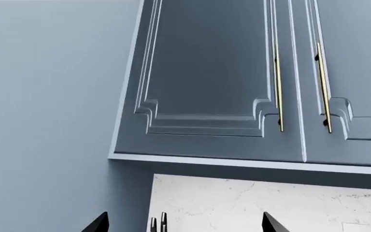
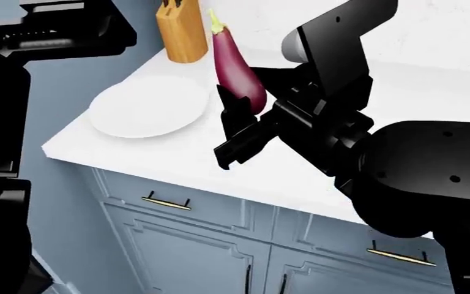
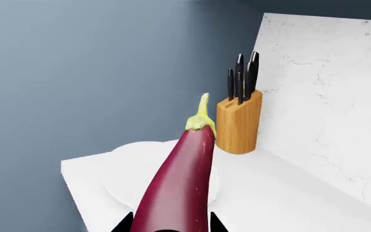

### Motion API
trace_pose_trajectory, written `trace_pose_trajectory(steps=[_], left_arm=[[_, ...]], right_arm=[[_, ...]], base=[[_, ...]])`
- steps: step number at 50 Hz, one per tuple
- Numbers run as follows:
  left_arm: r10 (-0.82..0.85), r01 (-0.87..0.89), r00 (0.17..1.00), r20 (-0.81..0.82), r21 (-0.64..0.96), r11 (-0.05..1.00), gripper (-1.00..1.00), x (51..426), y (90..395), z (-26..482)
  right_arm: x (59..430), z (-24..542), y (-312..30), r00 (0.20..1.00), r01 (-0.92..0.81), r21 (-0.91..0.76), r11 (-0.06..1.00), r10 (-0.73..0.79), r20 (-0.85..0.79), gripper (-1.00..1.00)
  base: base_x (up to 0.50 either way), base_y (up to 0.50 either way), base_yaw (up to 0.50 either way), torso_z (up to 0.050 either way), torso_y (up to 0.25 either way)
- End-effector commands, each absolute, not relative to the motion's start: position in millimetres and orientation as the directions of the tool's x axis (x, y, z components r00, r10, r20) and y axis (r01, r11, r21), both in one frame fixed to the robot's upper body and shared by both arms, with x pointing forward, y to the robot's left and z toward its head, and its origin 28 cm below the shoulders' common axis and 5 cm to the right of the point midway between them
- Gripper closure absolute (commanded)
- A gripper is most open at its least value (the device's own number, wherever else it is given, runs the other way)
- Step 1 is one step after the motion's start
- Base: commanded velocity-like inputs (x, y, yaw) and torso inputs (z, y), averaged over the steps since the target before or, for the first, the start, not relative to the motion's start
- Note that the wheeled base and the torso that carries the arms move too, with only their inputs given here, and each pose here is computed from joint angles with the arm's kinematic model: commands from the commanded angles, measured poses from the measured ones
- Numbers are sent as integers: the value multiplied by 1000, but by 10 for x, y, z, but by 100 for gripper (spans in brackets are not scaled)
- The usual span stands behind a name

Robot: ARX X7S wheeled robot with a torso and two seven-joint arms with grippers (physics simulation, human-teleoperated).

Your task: Pick the eggplant from the top rack in the oven and place it on the plate on the counter.

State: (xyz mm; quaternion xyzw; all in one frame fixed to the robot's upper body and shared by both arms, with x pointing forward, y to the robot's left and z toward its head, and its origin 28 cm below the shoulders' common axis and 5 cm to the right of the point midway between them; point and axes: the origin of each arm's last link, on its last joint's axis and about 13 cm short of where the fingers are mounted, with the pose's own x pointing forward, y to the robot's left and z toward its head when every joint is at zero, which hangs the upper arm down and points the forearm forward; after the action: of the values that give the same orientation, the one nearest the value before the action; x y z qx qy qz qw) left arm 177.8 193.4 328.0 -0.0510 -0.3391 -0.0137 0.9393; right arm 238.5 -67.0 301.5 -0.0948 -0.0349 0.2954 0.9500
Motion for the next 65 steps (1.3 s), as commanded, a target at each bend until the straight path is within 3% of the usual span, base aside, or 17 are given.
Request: trace_pose_trajectory(steps=[1, 24, 37, 65], left_arm=[[9, 62, 769, 639, -88, 994, -100, 1777, 1933, 3286], [9, 62, 770, 638, -88, 994, -100, 1781, 1930, 3282], [10, 63, 767, 641, -91, 994, -100, 1774, 1933, 3288], [18, 56, 767, 642, -95, 994, -100, 1743, 1939, 3281]], right_arm=[[2386, 3025, -672, 825, -549, -217, 807, 566, 15, 100], [2390, 3029, -683, 825, -546, -213, 810, 564, 32, 100], [2412, 2933, -595, 803, -585, -219, 781, 596, -19, 100], [3128, 2620, -300, 731, -682, -106, 724, 666, -150, 100]], base=[[396, 108, 0, 0, 0], [341, 340, 0, 0, 1], [0, 0, 0, 0, 0], [0, 0, 0, 0, 0]])
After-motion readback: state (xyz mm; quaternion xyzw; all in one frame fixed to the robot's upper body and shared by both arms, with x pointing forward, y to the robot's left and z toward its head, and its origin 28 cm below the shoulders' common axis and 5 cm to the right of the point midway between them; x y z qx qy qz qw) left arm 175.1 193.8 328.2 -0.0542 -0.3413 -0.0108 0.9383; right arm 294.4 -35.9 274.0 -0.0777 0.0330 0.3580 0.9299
